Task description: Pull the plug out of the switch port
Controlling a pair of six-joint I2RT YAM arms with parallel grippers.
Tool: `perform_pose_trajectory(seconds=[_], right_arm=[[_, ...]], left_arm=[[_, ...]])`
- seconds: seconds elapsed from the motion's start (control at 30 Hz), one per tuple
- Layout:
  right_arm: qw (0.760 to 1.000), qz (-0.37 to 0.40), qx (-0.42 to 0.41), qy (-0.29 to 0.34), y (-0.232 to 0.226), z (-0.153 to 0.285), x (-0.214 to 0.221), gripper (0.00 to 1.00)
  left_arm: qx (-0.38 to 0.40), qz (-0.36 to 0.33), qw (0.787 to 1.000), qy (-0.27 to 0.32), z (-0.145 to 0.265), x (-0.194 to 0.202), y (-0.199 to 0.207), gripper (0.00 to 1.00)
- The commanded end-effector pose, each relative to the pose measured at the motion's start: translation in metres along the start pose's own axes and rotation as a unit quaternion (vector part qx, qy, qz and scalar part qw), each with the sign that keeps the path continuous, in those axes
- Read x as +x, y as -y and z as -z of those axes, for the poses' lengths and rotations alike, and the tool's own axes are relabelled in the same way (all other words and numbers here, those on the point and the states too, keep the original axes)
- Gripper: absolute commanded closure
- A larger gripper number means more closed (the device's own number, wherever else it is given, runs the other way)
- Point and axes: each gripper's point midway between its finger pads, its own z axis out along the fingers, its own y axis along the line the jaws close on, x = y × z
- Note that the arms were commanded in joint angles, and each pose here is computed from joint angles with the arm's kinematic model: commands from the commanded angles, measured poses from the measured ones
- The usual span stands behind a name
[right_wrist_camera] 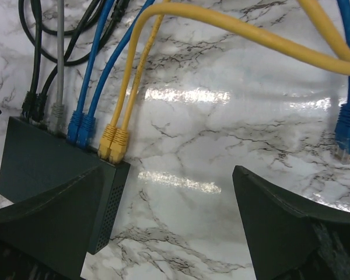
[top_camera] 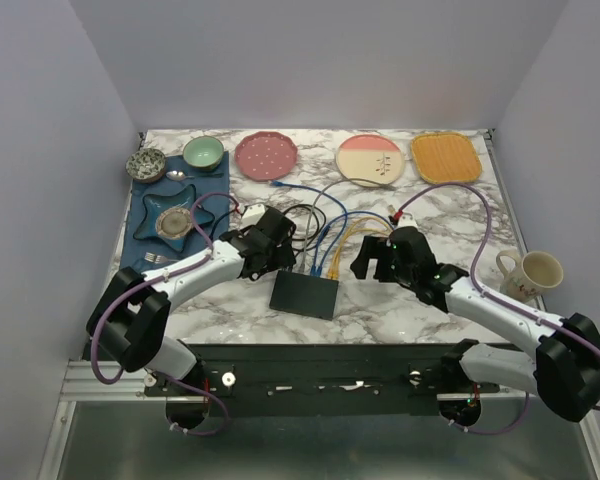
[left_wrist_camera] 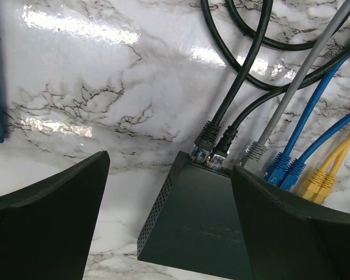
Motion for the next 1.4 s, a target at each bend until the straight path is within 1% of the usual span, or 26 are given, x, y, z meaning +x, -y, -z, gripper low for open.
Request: perform_pose_trajectory(seconds=[0.0, 0.1, 0.17, 0.2, 0.27, 0.3, 0.37, 0.43, 0.5, 0.53, 0.6, 0.63, 0.7, 0.83, 0.97, 1.1, 1.17, 1.33, 1.37], right_arm=[[0.998, -0.007, -0.055, -0.023, -0.025, -0.007, 0.003, 0.00], [0.998, -0.015, -0.048, -0.034, -0.026, -0.015, 0.005, 0.00], [0.998, -0.015, -0.046, -0.038, -0.028, -0.021, 0.004, 0.00], [0.997, -0.016, -0.060, -0.041, -0.036, -0.021, 0.000, 0.00], [0.997, -0.015, -0.059, -0.055, -0.038, -0.030, 0.003, 0.02], [0.996, -0.015, -0.067, -0.053, -0.044, -0.032, -0.002, 0.04], [0.996, -0.014, -0.066, -0.067, -0.045, -0.040, 0.001, 0.09], [0.995, -0.013, -0.074, -0.072, -0.051, -0.045, 0.000, 0.16], [0.994, -0.010, -0.071, -0.087, -0.050, -0.053, 0.007, 0.22], [0.993, -0.010, -0.072, -0.091, -0.051, -0.054, 0.008, 0.27], [0.992, -0.009, -0.067, -0.104, -0.048, -0.059, 0.016, 0.34], [0.992, -0.009, -0.068, -0.106, -0.048, -0.060, 0.018, 0.39], [0.991, -0.008, -0.064, -0.117, -0.044, -0.062, 0.026, 0.42], [0.988, -0.005, -0.070, -0.137, -0.043, -0.064, 0.037, 0.44], [0.986, -0.004, -0.077, -0.150, -0.045, -0.067, 0.043, 0.50], [0.985, 0.001, -0.079, -0.156, -0.046, -0.068, 0.047, 0.51], [0.984, 0.001, -0.081, -0.157, -0.048, -0.069, 0.047, 0.51], [0.983, 0.003, -0.083, -0.164, -0.050, -0.072, 0.050, 0.52], [0.983, 0.004, -0.085, -0.165, -0.051, -0.072, 0.051, 0.52]], left_arm=[[0.022, -0.010, 1.000, 0.008, 0.007, 0.000, 0.003, 0.01], [0.030, -0.012, 0.999, 0.001, 0.008, 0.008, -0.002, 0.01], [0.035, -0.013, 0.999, -0.009, 0.009, 0.017, -0.007, 0.03], [0.045, -0.010, 0.999, -0.003, 0.013, 0.016, -0.006, 0.05], [0.050, -0.014, 0.999, -0.003, 0.016, 0.023, -0.010, 0.09], [0.059, -0.013, 0.998, 0.005, 0.023, 0.021, -0.009, 0.11], [0.070, -0.030, 0.997, 0.006, 0.029, 0.028, -0.006, 0.17], [0.077, -0.048, 0.996, 0.008, 0.037, 0.030, -0.004, 0.19], [0.081, -0.064, 0.995, 0.003, 0.042, 0.035, -0.003, 0.23], [0.082, -0.070, 0.994, 0.000, 0.043, 0.038, -0.004, 0.24], [0.083, -0.077, 0.993, -0.008, 0.044, 0.045, -0.006, 0.25], [0.082, -0.077, 0.994, -0.010, 0.043, 0.047, -0.007, 0.25], [0.079, -0.077, 0.994, -0.018, 0.040, 0.053, -0.012, 0.27], [0.087, -0.085, 0.992, -0.042, 0.039, 0.068, -0.015, 0.28], [0.098, -0.111, 0.987, -0.069, 0.040, 0.088, -0.016, 0.32], [0.109, -0.129, 0.981, -0.099, 0.046, 0.110, -0.021, 0.36], [0.118, -0.125, 0.979, -0.111, 0.050, 0.119, -0.020, 0.37], [0.123, -0.128, 0.977, -0.118, 0.052, 0.130, -0.024, 0.42], [0.122, -0.129, 0.977, -0.120, 0.050, 0.131, -0.024, 0.45]])
